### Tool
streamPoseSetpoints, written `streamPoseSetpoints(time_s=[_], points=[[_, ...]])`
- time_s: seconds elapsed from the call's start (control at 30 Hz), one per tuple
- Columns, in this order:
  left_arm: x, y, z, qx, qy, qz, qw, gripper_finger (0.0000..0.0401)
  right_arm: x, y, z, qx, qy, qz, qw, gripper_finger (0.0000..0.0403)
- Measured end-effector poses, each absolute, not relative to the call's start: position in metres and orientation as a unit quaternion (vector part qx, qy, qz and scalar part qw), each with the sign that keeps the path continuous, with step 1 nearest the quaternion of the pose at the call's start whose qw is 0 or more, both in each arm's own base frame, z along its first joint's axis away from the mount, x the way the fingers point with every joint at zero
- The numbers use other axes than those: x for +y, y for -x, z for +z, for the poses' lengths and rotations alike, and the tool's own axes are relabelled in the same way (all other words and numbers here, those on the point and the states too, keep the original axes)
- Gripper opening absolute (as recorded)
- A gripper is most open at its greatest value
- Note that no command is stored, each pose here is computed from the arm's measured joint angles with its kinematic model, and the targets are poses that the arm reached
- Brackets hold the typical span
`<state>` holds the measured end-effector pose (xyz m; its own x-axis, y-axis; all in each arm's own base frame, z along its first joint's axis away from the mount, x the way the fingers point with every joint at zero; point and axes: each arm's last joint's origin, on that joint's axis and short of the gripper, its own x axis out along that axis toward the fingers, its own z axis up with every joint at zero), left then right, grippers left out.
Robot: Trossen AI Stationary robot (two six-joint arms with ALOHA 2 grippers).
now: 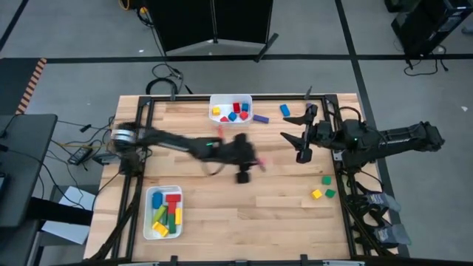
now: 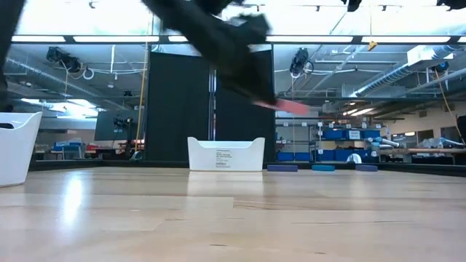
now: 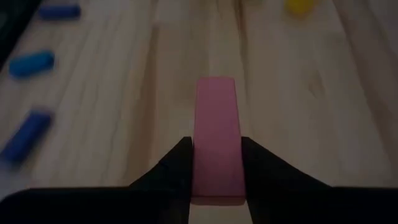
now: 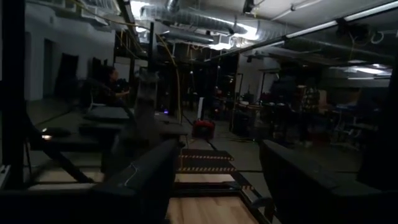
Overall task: Sort blocks by size
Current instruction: Put the pink rectangular block into the bottom white bin
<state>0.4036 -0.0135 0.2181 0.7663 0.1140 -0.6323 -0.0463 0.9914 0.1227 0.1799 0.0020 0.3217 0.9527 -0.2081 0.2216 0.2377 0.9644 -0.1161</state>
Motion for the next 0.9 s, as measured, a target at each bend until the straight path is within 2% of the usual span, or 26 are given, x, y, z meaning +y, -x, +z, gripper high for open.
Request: streamPoseSetpoints(time_s=[0.17,0.27,0.43,0.63,0.9], points=[[-0.045,-0.303,0.247,0.351,-0.004,0.009,0.936,0.011,0.001,-0.184,0.318,-0.093,0.076,-0.115,0.986,0.024],[-0.058,-0.247,0.259,0.399,0.019,0.005,0.917,0.011,0.0,-0.19,0.313,-0.078,0.077,-0.12,0.987,0.0241],[-0.076,-0.182,0.277,0.469,0.083,-0.013,0.879,0.011,-0.005,-0.212,0.294,-0.026,0.067,-0.129,0.989,0.0239],[-0.097,-0.154,0.266,0.577,0.151,-0.013,0.803,0.011,-0.018,-0.239,0.263,0.055,0.045,-0.158,0.985,0.0242],[-0.123,-0.145,0.218,0.699,0.163,0.005,0.696,0.011,-0.029,-0.25,0.251,0.198,0.018,-0.183,0.963,0.0258]])
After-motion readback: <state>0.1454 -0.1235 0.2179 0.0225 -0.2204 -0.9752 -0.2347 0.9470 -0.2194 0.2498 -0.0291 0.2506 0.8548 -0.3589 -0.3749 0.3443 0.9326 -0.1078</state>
